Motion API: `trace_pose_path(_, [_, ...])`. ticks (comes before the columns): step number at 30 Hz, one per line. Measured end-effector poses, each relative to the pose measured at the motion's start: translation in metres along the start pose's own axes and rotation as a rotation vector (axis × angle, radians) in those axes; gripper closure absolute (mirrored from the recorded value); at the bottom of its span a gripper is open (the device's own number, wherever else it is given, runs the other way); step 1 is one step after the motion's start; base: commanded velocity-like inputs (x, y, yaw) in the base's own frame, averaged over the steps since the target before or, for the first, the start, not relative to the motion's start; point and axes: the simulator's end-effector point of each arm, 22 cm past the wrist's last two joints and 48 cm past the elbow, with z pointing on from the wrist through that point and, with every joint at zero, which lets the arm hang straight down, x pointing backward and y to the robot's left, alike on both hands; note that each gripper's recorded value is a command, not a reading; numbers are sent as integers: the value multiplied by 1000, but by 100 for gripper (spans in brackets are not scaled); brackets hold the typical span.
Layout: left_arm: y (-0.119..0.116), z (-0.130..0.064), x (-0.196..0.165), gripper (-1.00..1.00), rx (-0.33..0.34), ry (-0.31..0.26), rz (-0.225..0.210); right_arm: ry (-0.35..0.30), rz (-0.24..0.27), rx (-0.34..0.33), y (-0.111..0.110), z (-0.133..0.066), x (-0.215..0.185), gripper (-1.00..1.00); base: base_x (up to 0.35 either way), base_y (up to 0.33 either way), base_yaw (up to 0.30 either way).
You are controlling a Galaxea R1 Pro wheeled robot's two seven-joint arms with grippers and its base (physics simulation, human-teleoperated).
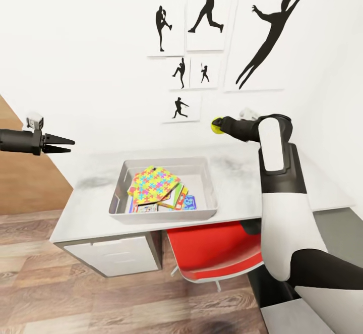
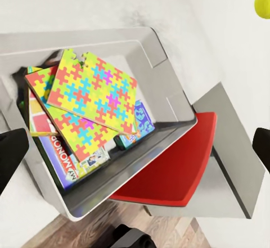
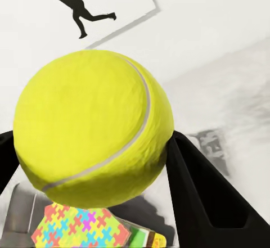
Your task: Put all the toys in the child's room - the three board games (two on the bed and one on the table), the two jigsaw puzzles on the table, and the tennis ball on the table - inside the toy box on the table in the child's room.
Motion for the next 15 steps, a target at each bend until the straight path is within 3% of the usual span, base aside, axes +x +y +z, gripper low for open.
trace_pose_path(5, [0, -2, 6, -100, 0, 4, -8, -42, -51, -106, 42, -24, -2, 100, 0, 1, 0])
trace_pose_path(9, [12, -3, 26, -100, -13, 26, -41, -43, -78, -250, 91, -45, 5, 100, 0, 0, 0])
trace_pose_path(11, [21, -19, 29, -100, -41, 14, -48, -37, -79, -264, 95, -48, 10, 100, 0, 0, 0])
trace_pose_path(15, [31, -40, 35, -100, -75, -4, -42, -3, -60, -253, 82, -46, 33, 100, 0, 0, 0])
